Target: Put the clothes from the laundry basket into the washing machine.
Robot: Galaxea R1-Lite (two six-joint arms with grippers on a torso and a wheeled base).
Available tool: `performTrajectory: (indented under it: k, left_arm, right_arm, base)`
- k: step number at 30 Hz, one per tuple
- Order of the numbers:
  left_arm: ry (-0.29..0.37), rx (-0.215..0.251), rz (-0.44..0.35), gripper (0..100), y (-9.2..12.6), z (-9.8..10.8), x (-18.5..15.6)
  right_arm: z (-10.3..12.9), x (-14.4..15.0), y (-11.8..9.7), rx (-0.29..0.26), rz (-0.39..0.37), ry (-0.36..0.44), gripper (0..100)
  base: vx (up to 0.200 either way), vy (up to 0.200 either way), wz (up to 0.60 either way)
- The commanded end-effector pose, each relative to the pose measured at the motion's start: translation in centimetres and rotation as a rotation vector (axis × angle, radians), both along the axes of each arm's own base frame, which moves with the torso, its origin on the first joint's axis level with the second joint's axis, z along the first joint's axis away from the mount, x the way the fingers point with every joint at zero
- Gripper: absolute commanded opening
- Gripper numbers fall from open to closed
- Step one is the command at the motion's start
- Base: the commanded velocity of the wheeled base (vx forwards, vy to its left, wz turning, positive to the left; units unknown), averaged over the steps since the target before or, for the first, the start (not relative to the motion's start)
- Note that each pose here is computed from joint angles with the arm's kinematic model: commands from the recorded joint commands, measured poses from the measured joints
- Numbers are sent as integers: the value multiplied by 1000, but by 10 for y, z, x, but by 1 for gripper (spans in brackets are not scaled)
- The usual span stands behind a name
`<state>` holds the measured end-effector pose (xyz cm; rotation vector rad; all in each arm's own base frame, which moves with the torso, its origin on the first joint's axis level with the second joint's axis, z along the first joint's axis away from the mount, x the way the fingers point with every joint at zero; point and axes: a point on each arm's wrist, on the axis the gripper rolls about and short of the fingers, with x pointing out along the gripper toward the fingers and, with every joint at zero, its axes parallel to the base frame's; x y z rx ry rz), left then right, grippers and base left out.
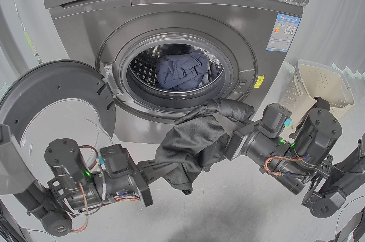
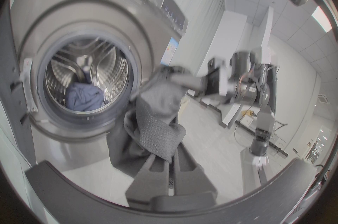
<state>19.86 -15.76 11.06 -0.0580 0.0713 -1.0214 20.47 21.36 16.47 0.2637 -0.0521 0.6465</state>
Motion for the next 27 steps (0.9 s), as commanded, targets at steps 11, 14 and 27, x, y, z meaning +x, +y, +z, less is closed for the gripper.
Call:
performTrajectory:
  k: [11,14,27]
  left_arm:
    - [-177,-195,-21,0,8,64,-13]
    - [-173,-228,-20,0,9,71,-14]
    - [-220,-313,108,0,1,91,7]
  right_arm:
    - [-32,11,7,-79,-4,64,0]
    - [-37,11,10,-84,2,71,100]
    - [-62,-4,-1,-190,33,148,100]
  base:
    - [0,0,0]
    - [0,0,0]
    - [0,0,0]
